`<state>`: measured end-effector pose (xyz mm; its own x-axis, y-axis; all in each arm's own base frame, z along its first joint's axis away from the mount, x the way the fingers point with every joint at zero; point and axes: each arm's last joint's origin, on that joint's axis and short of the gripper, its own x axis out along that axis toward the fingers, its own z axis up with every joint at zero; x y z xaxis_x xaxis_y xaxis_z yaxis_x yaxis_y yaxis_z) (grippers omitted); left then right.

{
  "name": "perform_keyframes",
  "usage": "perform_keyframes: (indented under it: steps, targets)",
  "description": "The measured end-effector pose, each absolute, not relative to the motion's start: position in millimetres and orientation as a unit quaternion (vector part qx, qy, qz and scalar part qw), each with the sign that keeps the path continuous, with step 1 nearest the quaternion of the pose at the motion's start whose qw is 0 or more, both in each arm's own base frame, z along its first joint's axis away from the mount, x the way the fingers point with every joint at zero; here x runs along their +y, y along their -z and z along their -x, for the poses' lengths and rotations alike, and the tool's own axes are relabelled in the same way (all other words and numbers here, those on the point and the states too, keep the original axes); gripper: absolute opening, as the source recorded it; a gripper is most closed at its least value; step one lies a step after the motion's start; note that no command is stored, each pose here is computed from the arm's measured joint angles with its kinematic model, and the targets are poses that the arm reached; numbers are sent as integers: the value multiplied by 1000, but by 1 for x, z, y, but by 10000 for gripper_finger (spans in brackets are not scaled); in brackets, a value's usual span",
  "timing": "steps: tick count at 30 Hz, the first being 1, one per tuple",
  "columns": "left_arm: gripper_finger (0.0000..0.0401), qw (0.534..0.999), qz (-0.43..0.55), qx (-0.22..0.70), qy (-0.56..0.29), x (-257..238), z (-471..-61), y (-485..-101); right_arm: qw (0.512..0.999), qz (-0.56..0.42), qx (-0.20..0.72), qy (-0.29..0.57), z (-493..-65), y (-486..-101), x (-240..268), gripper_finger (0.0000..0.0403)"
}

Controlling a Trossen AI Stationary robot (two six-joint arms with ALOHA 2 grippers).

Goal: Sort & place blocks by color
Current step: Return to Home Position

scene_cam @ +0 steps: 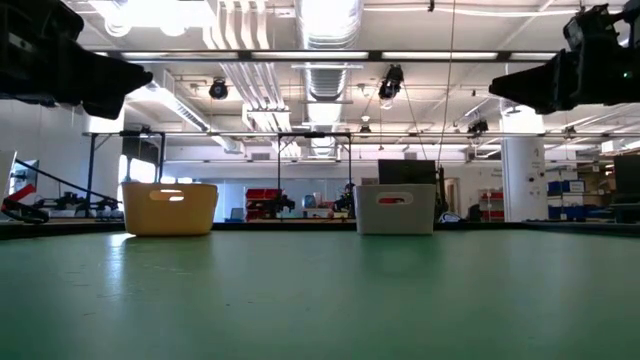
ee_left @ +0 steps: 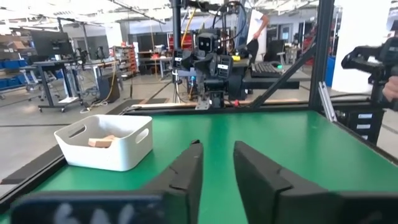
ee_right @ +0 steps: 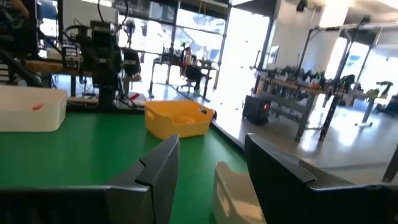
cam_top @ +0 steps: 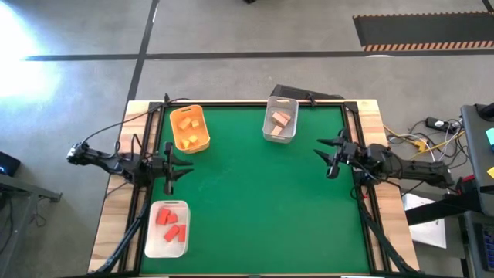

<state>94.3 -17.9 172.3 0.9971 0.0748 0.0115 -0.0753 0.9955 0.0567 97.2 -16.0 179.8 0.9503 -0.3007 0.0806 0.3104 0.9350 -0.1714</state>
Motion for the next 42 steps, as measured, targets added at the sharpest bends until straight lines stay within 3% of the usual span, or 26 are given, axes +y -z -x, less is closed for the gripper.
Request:
perform_keyframes:
  steps: [9, 20, 28, 42]
  targets:
    - [3, 998, -31, -30, -37, -18, -95, -172, 977, 124, -53, 164, -93, -185, -16, 171]
    - [6, 998, -34, -36, -39, -18, -95, -173, 975, 147, -72, 151, -93, -189, -15, 171]
    - [6, 998, -35, -29, -38, -18, -96, -172, 984, 83, -58, 148, -95, -185, -15, 171]
    - [6, 998, -38, -18, -38, -19, -98, -170, 985, 81, -38, 146, -98, -181, -15, 171]
